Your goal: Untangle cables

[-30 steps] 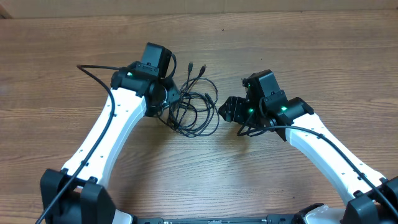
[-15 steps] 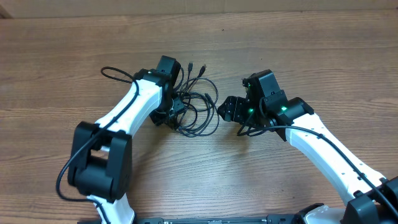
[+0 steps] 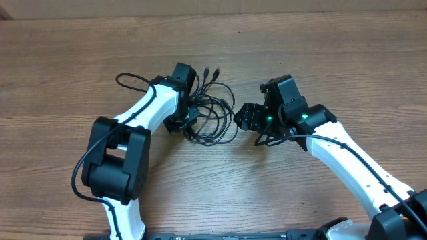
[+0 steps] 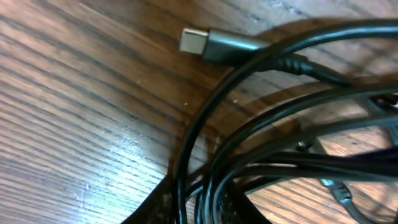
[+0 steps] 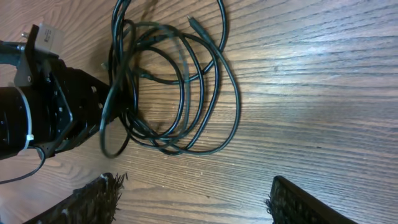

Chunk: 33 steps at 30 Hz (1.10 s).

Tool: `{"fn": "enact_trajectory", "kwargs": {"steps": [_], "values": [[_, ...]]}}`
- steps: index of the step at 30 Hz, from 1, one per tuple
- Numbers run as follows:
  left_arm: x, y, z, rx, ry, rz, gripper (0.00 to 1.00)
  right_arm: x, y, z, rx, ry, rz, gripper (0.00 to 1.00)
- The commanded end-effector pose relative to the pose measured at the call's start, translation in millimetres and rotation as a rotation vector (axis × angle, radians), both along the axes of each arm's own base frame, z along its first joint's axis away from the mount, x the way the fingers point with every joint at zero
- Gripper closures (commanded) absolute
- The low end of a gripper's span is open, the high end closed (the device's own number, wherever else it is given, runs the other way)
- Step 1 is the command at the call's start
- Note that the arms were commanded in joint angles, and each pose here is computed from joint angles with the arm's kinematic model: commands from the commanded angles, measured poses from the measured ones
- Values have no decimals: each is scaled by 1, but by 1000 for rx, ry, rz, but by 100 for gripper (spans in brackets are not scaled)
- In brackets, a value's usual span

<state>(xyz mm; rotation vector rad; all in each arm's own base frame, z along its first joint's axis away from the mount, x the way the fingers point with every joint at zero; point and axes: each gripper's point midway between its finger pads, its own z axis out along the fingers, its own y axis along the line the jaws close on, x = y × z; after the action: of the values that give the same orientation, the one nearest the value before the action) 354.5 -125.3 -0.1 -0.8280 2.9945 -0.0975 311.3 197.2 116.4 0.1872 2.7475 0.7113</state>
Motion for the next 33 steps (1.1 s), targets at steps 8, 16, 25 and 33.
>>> {"fn": "enact_trajectory", "kwargs": {"steps": [8,16,25,33], "values": [[6,10,3,22,15,-1,96,2,2,11,7,-21,6,24],[33,6,61,-5,-73,12,96,-17,34,27,206,55,111,24],[45,-8,103,-48,-168,-7,96,-7,56,52,370,49,81,24],[42,-24,127,-153,-201,-25,95,38,37,44,291,-48,-157,25]]}}
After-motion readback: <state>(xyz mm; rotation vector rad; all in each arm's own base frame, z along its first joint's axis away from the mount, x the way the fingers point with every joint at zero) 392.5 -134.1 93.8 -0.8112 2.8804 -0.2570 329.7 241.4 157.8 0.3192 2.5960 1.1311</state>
